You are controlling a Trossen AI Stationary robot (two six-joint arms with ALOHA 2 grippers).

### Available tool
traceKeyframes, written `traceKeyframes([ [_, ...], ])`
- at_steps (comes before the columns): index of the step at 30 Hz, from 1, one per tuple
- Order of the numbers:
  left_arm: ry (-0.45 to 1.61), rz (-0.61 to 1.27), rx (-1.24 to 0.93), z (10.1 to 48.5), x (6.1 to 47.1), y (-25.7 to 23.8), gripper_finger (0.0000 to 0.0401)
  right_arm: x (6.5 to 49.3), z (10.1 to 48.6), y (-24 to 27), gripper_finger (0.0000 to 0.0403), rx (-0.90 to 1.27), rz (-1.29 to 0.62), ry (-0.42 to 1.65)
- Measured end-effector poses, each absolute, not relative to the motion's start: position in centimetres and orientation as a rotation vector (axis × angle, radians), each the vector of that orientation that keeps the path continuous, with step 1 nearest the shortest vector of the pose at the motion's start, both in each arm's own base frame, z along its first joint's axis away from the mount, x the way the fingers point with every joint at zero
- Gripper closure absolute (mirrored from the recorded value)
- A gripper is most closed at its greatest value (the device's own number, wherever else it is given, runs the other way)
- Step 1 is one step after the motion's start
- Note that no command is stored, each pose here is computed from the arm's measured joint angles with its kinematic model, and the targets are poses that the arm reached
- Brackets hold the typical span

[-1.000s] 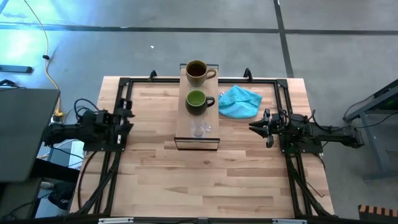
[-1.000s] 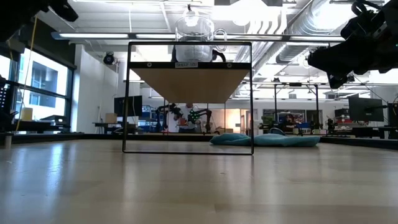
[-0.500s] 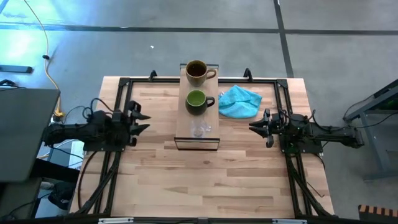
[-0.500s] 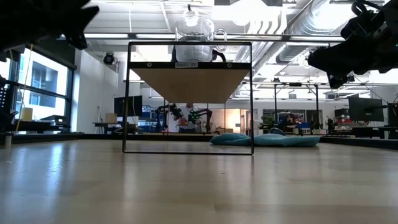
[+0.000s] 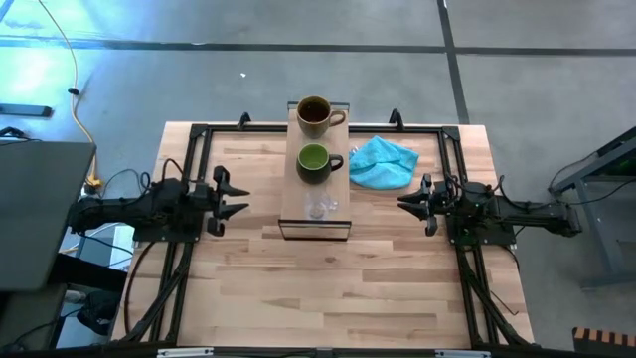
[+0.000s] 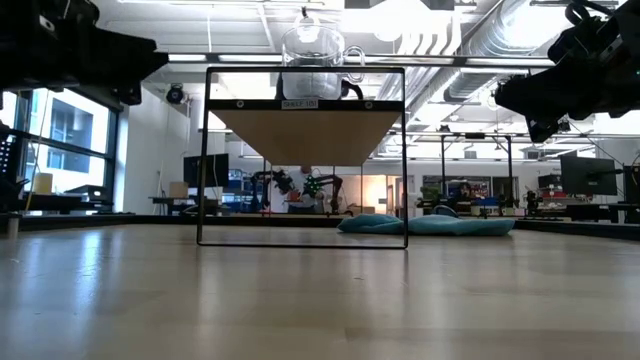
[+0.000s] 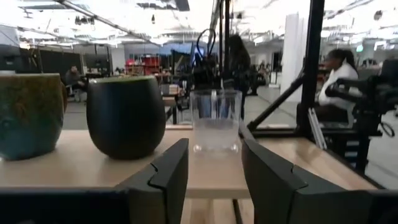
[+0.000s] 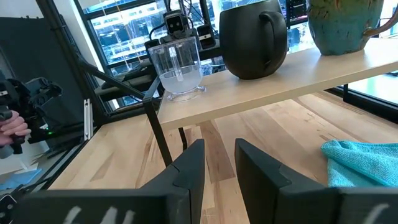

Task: Stack small to large cups/mugs on shelf
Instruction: Return to Home Position

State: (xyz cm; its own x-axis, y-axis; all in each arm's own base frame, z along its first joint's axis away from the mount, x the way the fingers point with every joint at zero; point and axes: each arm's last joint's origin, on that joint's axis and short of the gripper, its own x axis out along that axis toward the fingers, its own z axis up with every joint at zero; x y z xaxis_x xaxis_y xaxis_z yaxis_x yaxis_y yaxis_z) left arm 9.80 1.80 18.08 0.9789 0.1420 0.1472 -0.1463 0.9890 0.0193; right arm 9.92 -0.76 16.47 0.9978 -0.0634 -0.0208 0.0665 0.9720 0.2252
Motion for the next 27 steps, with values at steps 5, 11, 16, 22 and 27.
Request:
traceKeyframes([
  [5, -0.091, 0.145, 0.04, 17.6, 9.9, 1.8, 0.0263, 9.9, 16.5, -0.8, 0.0322, 0.228, -0.066, 0.013],
  [11, -0.052, 0.096, 0.037, 17.2, 9.9, 1.7, 0.0263, 9.9, 16.5, -0.8, 0.0322, 0.228, -0.066, 0.013],
  [16, 0.002, 0.089, 0.025, 16.7, 9.9, 1.7, 0.0263, 9.9, 16.5, -0.8, 0.0322, 0.228, -0.066, 0.013],
  [22, 0.018, 0.084, 0.016, 16.5, 9.9, 1.6, 0.0263, 9.9, 16.5, -0.8, 0.0322, 0.228, -0.065, 0.013],
  [27, 0.018, 0.085, 0.016, 16.5, 9.9, 1.6, 0.0263, 9.9, 16.5, -0.8, 0.0322, 0.228, -0.066, 0.013],
])
